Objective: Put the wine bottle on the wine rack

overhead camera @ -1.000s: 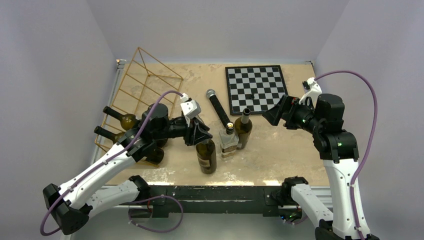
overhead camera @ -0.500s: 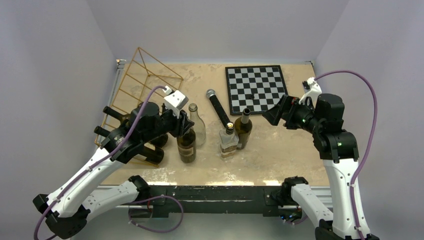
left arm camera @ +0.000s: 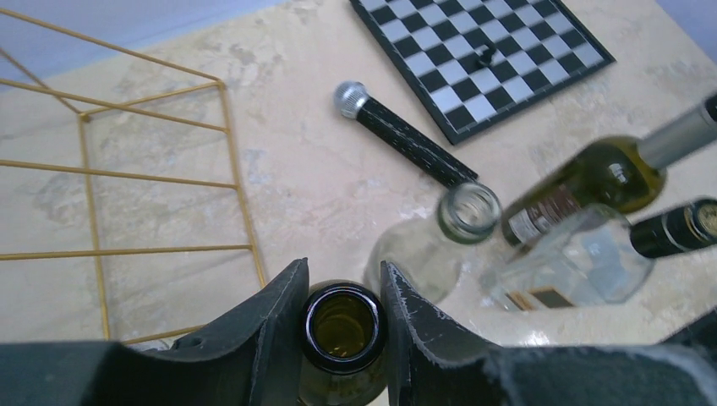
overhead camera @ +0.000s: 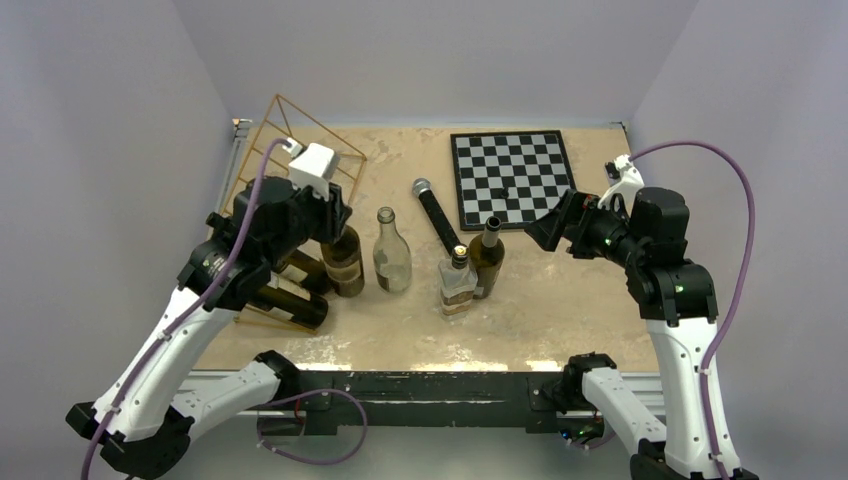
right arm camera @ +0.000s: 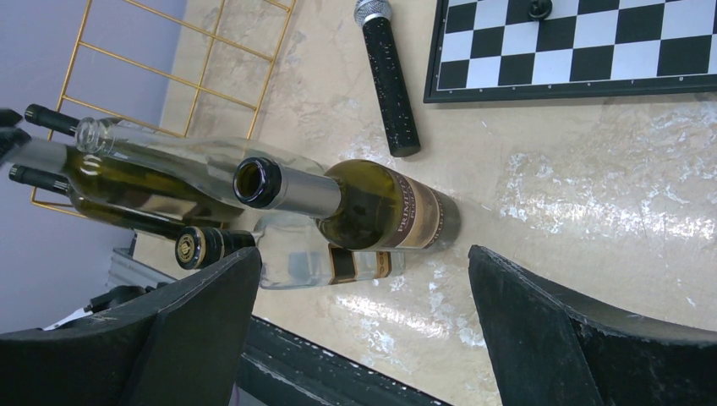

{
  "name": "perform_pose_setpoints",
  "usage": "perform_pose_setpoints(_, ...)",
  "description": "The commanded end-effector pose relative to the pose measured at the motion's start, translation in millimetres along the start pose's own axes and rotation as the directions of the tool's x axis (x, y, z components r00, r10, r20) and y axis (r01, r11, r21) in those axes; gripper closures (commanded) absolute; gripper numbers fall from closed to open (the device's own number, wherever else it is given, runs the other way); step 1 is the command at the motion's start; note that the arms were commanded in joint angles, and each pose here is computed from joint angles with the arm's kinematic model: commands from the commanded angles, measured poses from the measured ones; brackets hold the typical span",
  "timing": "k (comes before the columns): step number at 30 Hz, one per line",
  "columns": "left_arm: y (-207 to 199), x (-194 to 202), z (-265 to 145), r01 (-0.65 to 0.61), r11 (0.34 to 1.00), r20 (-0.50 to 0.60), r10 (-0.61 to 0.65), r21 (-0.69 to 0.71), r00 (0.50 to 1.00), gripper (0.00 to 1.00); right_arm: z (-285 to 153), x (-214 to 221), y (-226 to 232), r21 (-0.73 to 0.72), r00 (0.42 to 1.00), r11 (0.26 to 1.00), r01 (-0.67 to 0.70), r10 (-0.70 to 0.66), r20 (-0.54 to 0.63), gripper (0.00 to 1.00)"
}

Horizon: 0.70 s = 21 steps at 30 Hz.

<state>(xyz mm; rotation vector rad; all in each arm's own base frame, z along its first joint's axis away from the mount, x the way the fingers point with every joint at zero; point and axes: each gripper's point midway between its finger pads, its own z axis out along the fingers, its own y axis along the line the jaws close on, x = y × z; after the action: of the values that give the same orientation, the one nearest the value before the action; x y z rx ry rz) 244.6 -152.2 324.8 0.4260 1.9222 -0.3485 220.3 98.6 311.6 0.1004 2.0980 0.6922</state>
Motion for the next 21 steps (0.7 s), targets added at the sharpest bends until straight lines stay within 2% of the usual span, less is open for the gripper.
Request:
perform_pose_setpoints(1, 25, -68, -10, 0.084, 0.994, 0.189, -0.069, -0.074, 0.98, 1.0, -6, -12, 6, -0.014, 0.998, 1.0, 0.018, -0.017, 0.054, 0.03)
perform_pose_setpoints(8, 58, -89, 5, 0.194, 0.965, 0.215, -0.154, -0.178, 0.964, 1.0, -11, -12, 5, 0.0, 0.998, 1.0, 0.024, -0.024, 0.066, 0.03)
perform_pose_setpoints(13, 81, -84, 19, 0.32, 0.925, 0.233, -0.271, -0.207, 0.934, 1.0, -12, -8, 4, 0.0, 0.998, 1.0, 0.022, -0.022, 0.063, 0.03)
perform_pose_setpoints(21, 118, -75, 27, 0.51, 0.841, 0.302, -0.446, -0.181, 0.843, 1.0, -13, -5, 2, 0.005, 0.998, 1.0, 0.024, -0.024, 0.059, 0.03)
